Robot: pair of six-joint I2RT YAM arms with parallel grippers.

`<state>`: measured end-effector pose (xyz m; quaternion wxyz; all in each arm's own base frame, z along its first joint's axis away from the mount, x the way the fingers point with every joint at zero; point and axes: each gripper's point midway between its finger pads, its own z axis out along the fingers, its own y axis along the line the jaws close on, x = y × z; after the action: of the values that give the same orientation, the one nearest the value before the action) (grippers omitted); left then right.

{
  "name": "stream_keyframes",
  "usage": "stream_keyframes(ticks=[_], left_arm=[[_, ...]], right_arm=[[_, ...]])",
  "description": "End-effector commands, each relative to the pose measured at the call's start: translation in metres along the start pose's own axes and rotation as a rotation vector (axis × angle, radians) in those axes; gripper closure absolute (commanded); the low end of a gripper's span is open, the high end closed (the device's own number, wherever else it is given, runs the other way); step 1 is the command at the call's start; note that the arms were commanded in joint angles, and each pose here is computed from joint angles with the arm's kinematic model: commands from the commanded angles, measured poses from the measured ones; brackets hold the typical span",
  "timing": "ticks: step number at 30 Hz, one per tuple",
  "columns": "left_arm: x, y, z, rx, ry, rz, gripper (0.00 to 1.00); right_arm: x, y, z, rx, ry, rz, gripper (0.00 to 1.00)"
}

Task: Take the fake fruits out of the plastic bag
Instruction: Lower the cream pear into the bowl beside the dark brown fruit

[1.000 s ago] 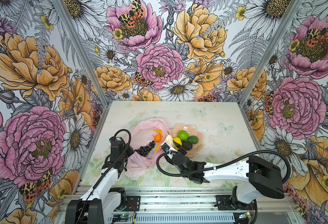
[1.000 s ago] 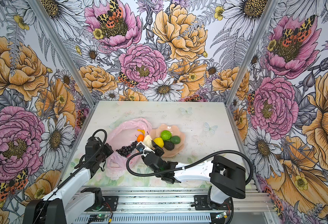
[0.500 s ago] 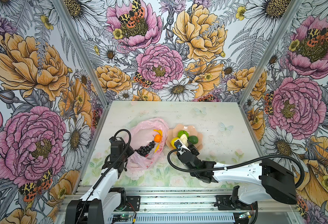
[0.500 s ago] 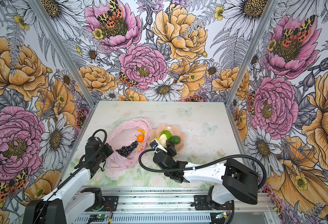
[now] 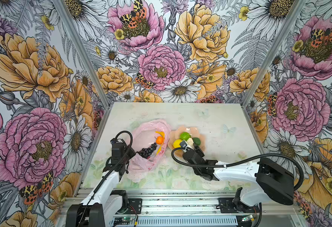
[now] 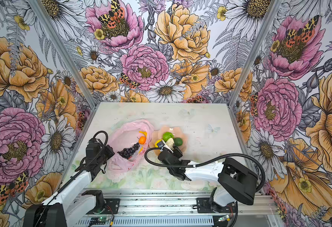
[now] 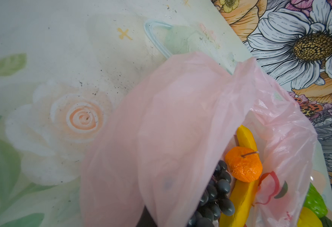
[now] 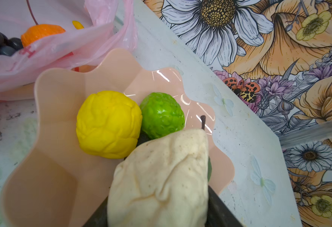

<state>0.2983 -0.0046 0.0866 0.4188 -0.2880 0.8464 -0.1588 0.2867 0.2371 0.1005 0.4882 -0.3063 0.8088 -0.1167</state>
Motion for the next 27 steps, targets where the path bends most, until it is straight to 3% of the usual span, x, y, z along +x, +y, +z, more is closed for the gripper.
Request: stream_keyframes(ticks=[1, 10, 27], left_arm=[[-0.007, -0.006, -0.002, 0.024, -0.028, 0.023, 1.0], [-0.006, -0.005, -0.002, 0.023, -0.027, 0.023, 1.0], [-0.006, -0.004, -0.002, 0.017, -0.026, 0.023, 1.0]], right_arm=[[-0.004, 0.008, 0.005, -0.038, 0.015, 0.016, 0.37], [-0.001, 0.018, 0.018, -0.043, 0.047, -0.001, 0.34], [-0.016, 0.004, 0.004, -0.046, 0.045, 0.023, 0.02]])
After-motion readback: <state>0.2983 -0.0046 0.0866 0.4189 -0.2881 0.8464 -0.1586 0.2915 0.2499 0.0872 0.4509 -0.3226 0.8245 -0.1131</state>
